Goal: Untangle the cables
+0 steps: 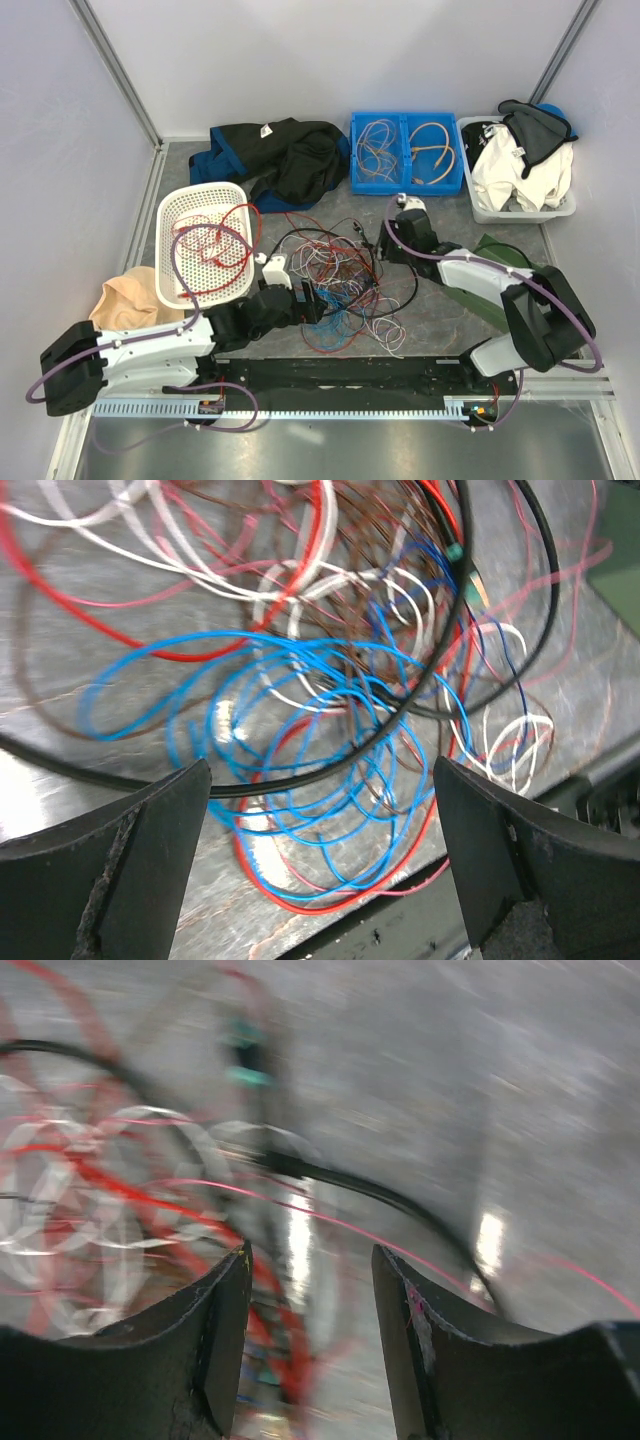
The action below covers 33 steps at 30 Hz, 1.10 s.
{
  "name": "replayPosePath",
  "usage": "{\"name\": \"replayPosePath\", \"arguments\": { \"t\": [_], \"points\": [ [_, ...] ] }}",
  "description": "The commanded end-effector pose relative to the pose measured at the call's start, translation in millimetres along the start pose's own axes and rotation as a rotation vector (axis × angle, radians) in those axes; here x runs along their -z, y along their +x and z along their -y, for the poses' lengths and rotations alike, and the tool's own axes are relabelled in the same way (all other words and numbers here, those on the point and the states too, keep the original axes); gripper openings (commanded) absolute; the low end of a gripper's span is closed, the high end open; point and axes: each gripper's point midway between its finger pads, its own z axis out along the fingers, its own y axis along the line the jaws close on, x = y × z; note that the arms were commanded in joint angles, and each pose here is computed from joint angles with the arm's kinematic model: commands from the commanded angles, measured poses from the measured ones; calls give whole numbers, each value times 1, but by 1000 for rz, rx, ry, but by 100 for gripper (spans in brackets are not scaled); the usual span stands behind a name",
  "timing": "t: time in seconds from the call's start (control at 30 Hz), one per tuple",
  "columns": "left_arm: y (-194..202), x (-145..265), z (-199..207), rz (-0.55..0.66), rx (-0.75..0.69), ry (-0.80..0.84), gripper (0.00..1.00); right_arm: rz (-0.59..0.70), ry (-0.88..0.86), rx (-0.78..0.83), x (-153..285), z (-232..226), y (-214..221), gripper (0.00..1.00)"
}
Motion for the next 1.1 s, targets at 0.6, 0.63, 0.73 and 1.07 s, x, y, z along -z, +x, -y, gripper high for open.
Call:
{"name": "replayPosePath", "arguments": {
  "t": [0.6,0.63,0.73,1.07],
  "points": [
    [-35,21,-35,156,146,-138,100,-18,-135,321,-5,-99,51,55],
    [-33,20,-35,148,142,-140,100,-20,-128,331,-8,-98,52,55],
    [-31,19,-35,140,139,-138,100,-30,-110,346,-17,-98,55,55],
    [-36,27,-38,172,153,-123,100,-61,-102,364,-27,-101,59,10]
  ]
}}
